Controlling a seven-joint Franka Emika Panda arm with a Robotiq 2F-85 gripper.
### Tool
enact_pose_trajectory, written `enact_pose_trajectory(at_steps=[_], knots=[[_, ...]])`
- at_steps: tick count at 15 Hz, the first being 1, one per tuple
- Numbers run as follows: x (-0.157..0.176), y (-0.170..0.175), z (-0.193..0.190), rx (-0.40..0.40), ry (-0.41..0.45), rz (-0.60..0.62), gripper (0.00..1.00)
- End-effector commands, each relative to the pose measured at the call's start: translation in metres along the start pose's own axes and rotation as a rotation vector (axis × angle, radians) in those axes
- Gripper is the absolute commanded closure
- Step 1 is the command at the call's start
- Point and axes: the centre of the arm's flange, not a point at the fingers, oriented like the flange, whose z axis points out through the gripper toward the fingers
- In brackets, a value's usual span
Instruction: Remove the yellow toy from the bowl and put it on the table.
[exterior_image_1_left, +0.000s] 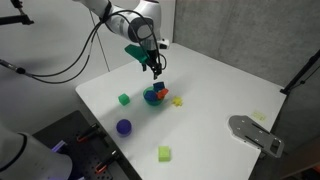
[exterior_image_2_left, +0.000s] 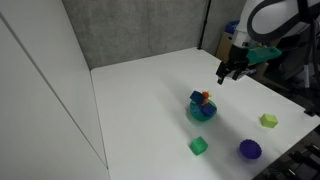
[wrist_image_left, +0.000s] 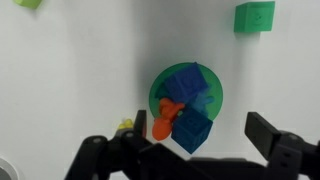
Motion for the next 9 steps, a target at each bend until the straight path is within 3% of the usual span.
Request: enact_pose_trajectory(at_steps=[1,9], knots=[[-0.002,-0.011,-0.048,-0.031,-0.039,-0.041,0.00],[-0.044,-0.026,-0.154,-0.148,-0.068,-0.069,0.00]])
